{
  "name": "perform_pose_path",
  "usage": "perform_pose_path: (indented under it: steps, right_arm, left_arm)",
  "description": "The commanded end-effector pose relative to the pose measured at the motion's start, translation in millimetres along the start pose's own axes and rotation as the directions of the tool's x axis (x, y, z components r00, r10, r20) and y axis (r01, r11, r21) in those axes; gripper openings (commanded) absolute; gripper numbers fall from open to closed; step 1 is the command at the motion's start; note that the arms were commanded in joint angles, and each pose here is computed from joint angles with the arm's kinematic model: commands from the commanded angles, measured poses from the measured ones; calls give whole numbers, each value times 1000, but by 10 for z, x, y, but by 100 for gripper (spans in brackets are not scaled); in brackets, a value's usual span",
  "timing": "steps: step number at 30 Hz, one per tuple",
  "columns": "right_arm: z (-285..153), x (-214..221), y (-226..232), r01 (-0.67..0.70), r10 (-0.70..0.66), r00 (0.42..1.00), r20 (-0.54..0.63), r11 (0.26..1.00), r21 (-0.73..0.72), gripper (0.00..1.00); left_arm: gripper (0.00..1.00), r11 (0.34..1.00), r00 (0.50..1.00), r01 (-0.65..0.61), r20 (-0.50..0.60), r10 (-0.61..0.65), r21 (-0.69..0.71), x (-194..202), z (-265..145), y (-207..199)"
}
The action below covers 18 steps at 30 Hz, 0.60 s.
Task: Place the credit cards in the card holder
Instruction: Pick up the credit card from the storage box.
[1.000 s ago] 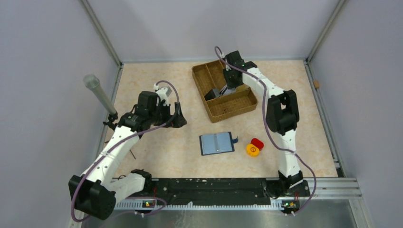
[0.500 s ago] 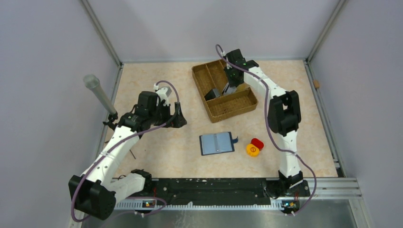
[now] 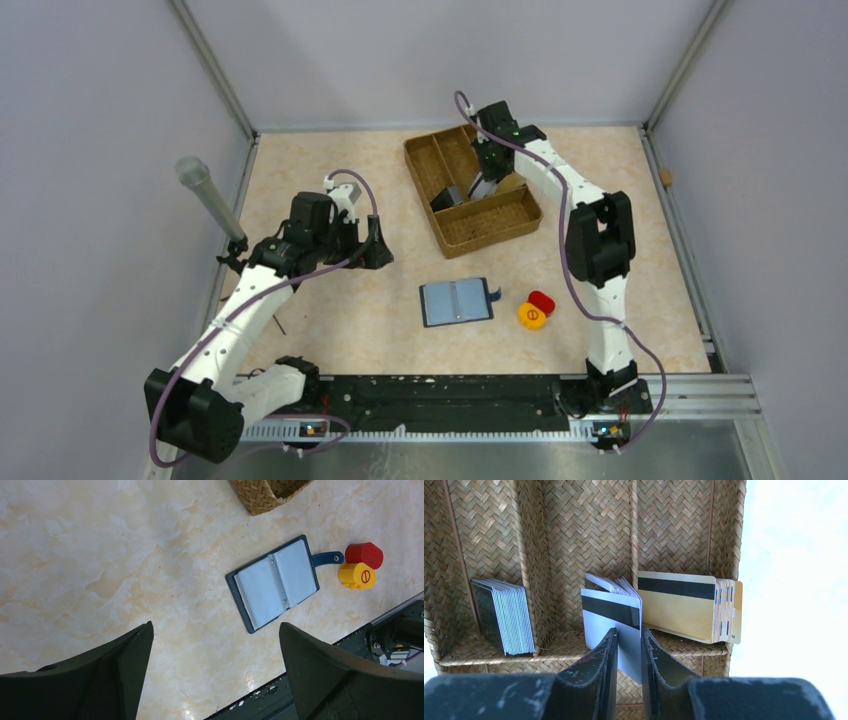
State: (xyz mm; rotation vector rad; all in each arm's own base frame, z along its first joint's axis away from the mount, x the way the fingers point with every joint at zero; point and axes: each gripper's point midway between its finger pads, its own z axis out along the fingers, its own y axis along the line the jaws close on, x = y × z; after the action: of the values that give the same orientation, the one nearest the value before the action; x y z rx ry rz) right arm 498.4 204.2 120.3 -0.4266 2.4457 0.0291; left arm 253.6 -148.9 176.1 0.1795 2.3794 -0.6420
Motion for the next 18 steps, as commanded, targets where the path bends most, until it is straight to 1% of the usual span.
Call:
perform_pose_path:
  steps: [1, 4, 7, 12, 14, 15, 16, 18]
  right_arm:
    - [-235, -197, -155, 7, -10, 998, 62, 999, 47, 11]
    - [-274, -201, -165, 9, -13, 998, 63, 998, 57, 9]
    - [-330, -248, -148, 16, -20, 997, 78, 999, 48, 13]
    - [-324, -241, -129, 18, -21, 997, 78, 999, 38, 14]
    - [-310, -232, -125, 59, -63, 995, 77, 997, 43, 11]
    - [-305, -224, -120, 73, -77, 994, 77, 996, 50, 9]
    - [-312, -228, -111, 93, -98, 992, 81, 994, 62, 2]
    - [-342, -256, -74, 130, -137, 985, 104, 989, 76, 0]
  left_arm:
    - [99, 1000, 999, -20, 33, 20, 17, -86, 29, -18]
    - [99, 1000, 999, -21, 33, 21, 16, -87, 30, -15]
    - [99, 1000, 999, -21, 33, 20, 18, -88, 28, -20]
    - [99, 1000, 999, -21, 36, 21, 16, -91, 23, -17]
    - [99, 1000, 999, -21, 36, 20, 16, -91, 22, -17]
    - [99, 1000, 999, -21, 36, 20, 17, -91, 22, -18]
    - [99, 1000, 999, -21, 35, 20, 17, -91, 24, -17]
    - [99, 1000, 999, -22, 36, 21, 19, -92, 21, -24]
